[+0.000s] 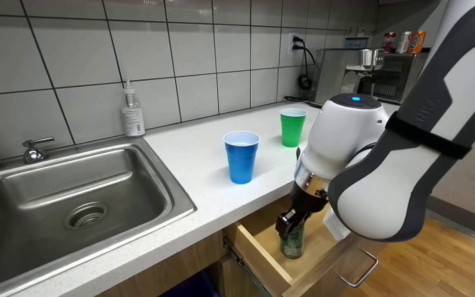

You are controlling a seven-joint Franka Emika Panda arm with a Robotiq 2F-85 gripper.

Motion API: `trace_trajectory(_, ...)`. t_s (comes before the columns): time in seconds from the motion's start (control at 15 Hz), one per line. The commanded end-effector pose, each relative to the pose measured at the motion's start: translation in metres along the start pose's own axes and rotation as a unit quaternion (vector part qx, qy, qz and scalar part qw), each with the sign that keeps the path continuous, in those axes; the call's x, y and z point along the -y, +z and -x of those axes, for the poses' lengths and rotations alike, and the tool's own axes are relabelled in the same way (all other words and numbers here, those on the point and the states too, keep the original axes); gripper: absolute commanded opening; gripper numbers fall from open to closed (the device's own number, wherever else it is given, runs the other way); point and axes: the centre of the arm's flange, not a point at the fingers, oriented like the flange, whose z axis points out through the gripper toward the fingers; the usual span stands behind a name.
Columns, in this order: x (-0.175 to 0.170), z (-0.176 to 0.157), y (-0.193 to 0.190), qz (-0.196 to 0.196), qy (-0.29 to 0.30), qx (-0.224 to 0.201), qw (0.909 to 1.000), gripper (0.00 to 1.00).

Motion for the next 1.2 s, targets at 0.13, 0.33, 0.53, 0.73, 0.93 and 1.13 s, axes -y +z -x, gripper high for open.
trace_trajectory(0.13,0.006,-0.005,-0.003,0.007,0.003,-0.007,0.9999,0.96)
trace_trajectory(0.33,0.007,-0.006,-0.007,0.008,0.000,-0.007,0.9999,1.00)
trace_trajectory(0.53,0.008,-0.005,-0.015,0.004,0.000,-0.008,1.0000,1.00)
trace_trajectory(0.73,0.008,-0.005,-0.026,0.001,0.001,-0.016,0.9999,1.00)
trace_trajectory(0.93,0.006,-0.003,-0.038,-0.007,0.004,-0.019,0.9998,1.00)
trace_trajectory(1.13,0.007,0.002,-0.046,-0.014,0.008,-0.017,0.9997,1.00)
